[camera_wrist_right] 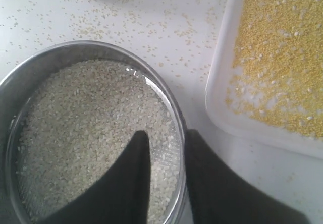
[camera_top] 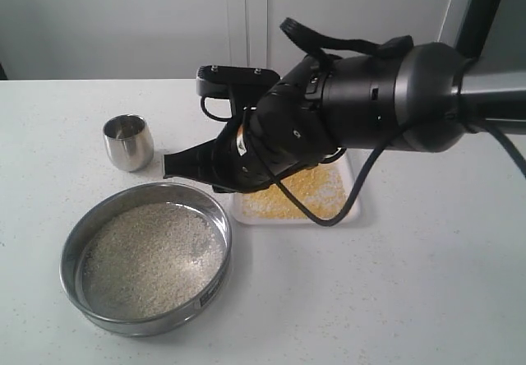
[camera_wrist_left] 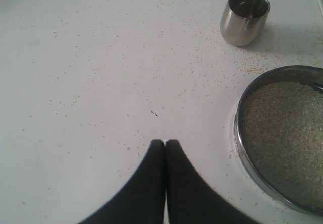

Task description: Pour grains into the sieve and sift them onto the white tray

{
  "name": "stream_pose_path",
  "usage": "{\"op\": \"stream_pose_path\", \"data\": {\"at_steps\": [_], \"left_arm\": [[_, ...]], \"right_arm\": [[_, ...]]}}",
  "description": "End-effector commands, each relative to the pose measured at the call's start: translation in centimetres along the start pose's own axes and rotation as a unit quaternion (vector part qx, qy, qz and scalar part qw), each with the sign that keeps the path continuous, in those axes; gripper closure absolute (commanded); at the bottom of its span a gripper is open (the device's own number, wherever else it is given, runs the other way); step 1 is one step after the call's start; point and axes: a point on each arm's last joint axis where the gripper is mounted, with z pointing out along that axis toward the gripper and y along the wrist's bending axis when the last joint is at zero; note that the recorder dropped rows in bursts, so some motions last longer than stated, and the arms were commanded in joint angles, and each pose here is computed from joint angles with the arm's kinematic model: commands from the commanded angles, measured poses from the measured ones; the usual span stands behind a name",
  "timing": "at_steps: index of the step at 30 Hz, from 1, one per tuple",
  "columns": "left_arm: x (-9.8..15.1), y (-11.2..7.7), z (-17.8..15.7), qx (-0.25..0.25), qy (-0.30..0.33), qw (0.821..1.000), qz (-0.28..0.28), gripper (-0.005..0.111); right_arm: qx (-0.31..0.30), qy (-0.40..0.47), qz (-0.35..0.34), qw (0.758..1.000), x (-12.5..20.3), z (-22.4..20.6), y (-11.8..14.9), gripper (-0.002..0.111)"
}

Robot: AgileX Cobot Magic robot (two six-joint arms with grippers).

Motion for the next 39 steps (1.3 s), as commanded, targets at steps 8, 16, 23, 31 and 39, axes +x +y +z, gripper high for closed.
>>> {"op": "stream_pose_path", "data": {"at_steps": [8, 16, 23, 31, 39], "left_arm": [[0.2, 0.0, -0.1, 0.001, 0.001, 1.0, 0.001, 0.107], [0.2, 0.0, -0.1, 0.001, 0.001, 1.0, 0.001, 0.107], [0.2, 0.0, -0.1, 0.001, 0.001, 1.0, 0.001, 0.107], [0.2, 0.0, -0.1, 0.001, 0.001, 1.0, 0.001, 0.107], [0.2, 0.0, -0.1, 0.001, 0.001, 1.0, 0.001, 0.107]], "right_arm": [[0.001, -0.005, -0.021, 1.0, -0.4, -2.0, 0.1, 0.108], [0.023, 0.0, -0.08, 0.997, -1.2, -4.5, -1.3, 0.108], [0.056, 0.027, -0.175, 0.983, -2.1, -8.2, -4.4, 0.108], [0.062, 0.075, -0.082, 0.992, -2.9, -10.4, -9.9, 0.108], [0.1, 0.063, -0.004, 0.993, -3.4, -13.7, -14.0, 0.108]]}}
